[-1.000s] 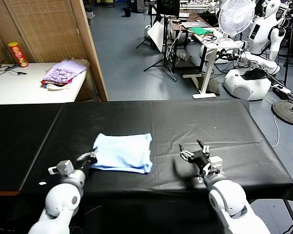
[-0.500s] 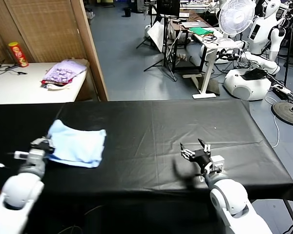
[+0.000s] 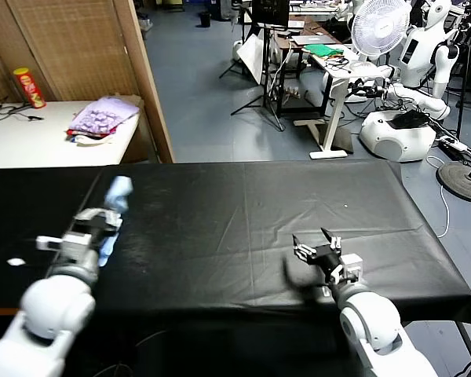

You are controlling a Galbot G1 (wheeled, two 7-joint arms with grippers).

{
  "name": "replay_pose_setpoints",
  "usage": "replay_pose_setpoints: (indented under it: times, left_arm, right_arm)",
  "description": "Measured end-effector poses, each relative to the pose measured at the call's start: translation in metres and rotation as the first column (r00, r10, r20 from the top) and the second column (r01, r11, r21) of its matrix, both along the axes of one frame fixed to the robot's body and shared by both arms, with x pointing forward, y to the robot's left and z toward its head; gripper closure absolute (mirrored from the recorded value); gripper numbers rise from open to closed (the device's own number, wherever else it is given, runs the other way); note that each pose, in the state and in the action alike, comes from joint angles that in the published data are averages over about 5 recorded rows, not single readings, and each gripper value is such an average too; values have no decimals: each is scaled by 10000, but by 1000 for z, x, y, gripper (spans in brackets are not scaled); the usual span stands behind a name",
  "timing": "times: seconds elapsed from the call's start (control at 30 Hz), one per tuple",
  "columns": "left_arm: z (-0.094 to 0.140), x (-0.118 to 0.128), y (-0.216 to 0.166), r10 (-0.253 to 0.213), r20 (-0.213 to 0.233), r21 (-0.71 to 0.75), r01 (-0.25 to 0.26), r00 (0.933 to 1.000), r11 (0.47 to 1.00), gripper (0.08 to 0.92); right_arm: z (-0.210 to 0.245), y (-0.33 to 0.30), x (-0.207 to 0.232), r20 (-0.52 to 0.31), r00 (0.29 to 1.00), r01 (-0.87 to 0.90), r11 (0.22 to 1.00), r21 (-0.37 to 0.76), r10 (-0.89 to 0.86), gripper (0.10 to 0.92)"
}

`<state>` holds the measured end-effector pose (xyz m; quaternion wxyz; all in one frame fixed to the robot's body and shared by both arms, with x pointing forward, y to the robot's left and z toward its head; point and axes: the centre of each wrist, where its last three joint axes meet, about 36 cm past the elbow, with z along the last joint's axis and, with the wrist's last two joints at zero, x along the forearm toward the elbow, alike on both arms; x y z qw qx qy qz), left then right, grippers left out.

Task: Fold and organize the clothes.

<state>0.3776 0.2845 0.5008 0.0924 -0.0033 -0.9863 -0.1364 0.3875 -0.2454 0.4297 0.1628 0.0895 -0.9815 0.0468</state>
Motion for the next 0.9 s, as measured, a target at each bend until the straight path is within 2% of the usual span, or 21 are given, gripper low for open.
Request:
replay_pose_setpoints:
  times: [0.1, 0.2, 0.27, 0.33, 0.4, 0.5, 0.57, 0.63, 0.67, 0.73, 0.9]
  left_arm:
    - [-17, -3, -33, -616, 16, -966, 614, 9981, 9934, 857]
    - [-37, -6, -63, -1141, -58, -1726, 1114, 9934, 9787, 855]
    - [-48, -9, -80, -1529, 56, -2151, 1506, 9882, 9649, 822]
    - [-58, -12, -96, -1935, 345, -2457, 1960, 9805, 9493, 739]
    - [-68, -15, -109, -2389, 738, -2623, 2499, 9682, 9320, 641]
    - [-76, -20, -122, -3036, 1478, -2811, 3343, 9413, 8996, 473]
    - [-78, -23, -125, -3263, 1979, -2896, 3732, 9243, 8814, 355]
    - [-78, -26, -124, -3309, 2328, -2915, 3902, 9145, 8734, 267]
    - [-78, -27, -122, -3284, 2441, -2903, 3918, 9125, 8731, 238]
    - [-76, -29, -117, -3164, 2567, -2845, 3842, 9132, 8783, 211]
    - [-76, -34, -102, -2664, 2746, -2610, 3383, 9239, 9041, 202]
  right_arm:
    - [-1, 1, -1, -45, 10000, -20, 10000, 8, 20, 224]
    - [-3, 2, -2, -100, 9999, -129, 9999, 45, 129, 224]
    - [-3, 4, -1, -141, 9996, -256, 9996, 122, 258, 224]
    - [-4, 6, 1, -204, 9989, -417, 9987, 282, 423, 224]
    - [-4, 9, 2, -311, 9977, -583, 9969, 530, 600, 224]
    - [-5, 16, 5, -575, 9945, -818, 9913, 1033, 881, 224]
    - [-6, 22, 8, -796, 9906, -985, 9845, 1451, 1109, 224]
    - [-7, 30, 12, -1020, 9856, -1141, 9753, 1890, 1351, 224]
    - [-8, 34, 14, -1115, 9828, -1217, 9700, 2107, 1475, 224]
    - [-10, 45, 21, -1257, 9773, -1352, 9591, 2486, 1704, 224]
    - [-19, 74, 43, -1585, 9639, -1526, 9315, 3301, 2141, 225]
